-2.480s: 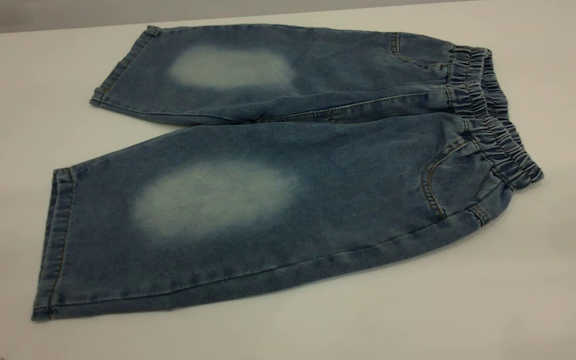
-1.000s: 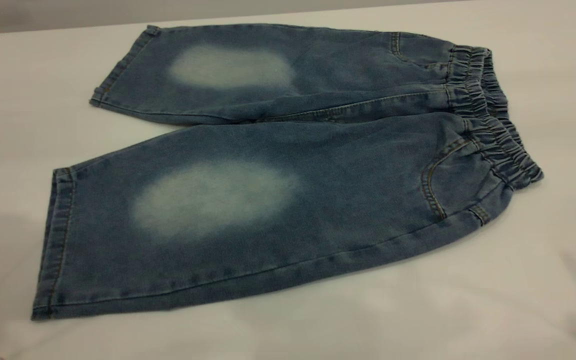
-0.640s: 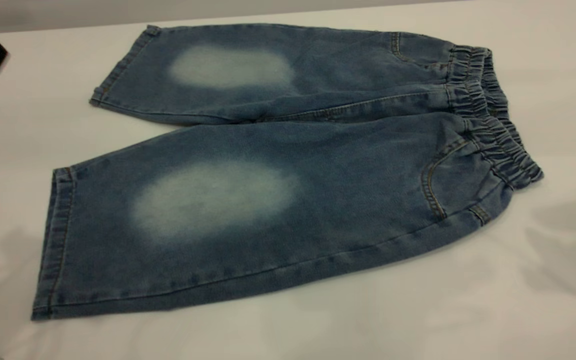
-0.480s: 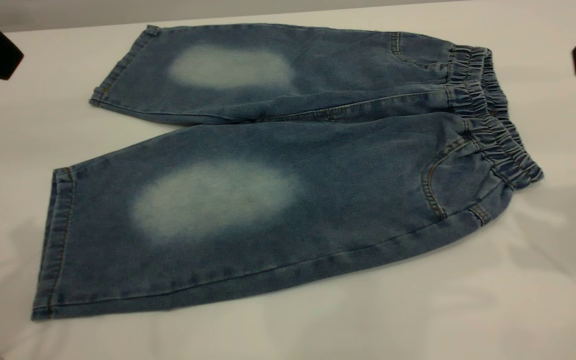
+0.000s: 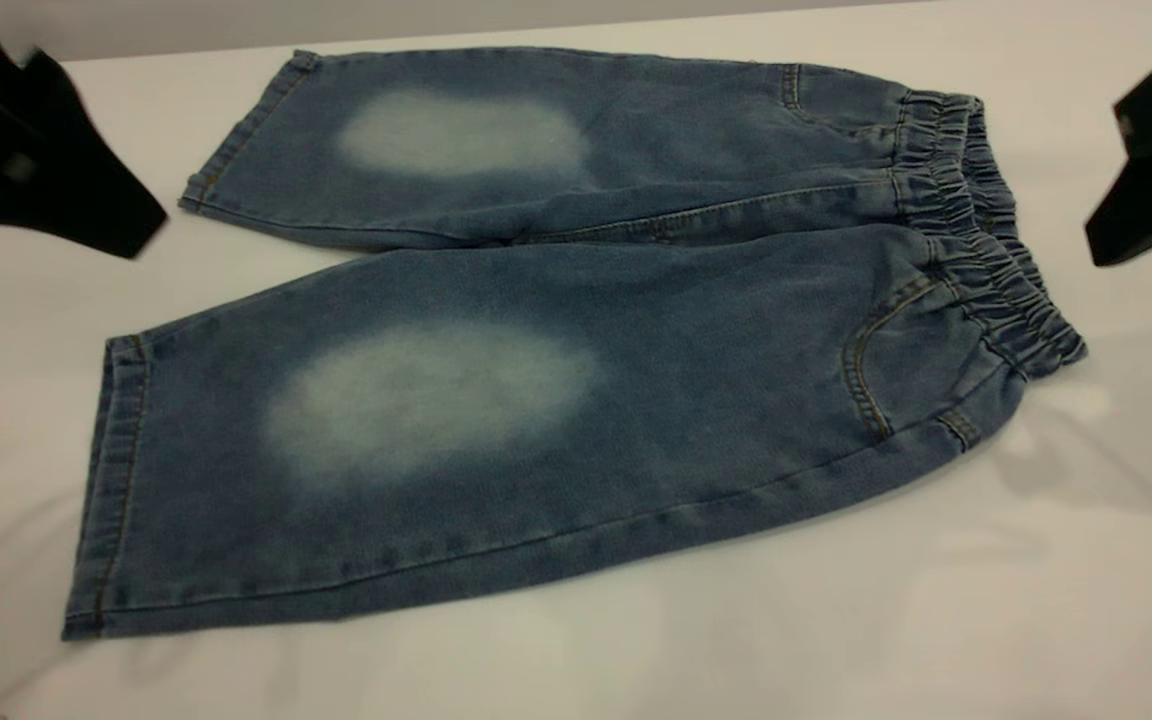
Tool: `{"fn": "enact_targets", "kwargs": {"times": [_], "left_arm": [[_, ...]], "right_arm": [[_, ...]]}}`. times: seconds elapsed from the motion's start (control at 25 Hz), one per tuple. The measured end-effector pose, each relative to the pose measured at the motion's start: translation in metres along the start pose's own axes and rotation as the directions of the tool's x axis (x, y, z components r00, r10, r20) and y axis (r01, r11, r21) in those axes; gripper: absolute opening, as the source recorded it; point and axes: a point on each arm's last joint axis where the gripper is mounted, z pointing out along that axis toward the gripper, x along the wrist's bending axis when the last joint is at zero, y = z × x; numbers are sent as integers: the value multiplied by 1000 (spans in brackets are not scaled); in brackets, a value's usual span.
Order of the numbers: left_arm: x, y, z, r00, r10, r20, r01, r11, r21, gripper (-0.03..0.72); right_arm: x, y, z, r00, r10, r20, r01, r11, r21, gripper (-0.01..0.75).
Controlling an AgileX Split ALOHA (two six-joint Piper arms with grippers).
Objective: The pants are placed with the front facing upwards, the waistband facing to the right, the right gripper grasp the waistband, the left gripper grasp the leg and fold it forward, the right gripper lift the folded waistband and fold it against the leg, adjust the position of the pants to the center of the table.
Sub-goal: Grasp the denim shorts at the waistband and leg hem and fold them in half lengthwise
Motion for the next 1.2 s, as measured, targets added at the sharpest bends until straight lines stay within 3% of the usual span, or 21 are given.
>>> {"fn": "enact_targets", "kwargs": {"times": [0.28,0.52,0.76,0.96,1.2], "left_arm": [[-15,7,10,993,117,22,-117,993,-2,480],[-13,9,10,994,110,1,-110,994,-21,480],[-14,9,10,994,106,6,-106,994,-19,480],[-14,9,10,994,106,6,-106,994,-19,480],[-13,11,10,996,85,-1,-85,996,-42,480]], "right_arm": [[3,7,22,999,26,-38,-24,998,58,396],[14,6,32,983,88,-163,-63,986,152,396],[22,10,30,952,132,-275,-100,987,129,396],[1,15,29,941,200,-273,-173,978,120,396],[-44,11,36,909,307,-280,-267,948,174,396]]}}
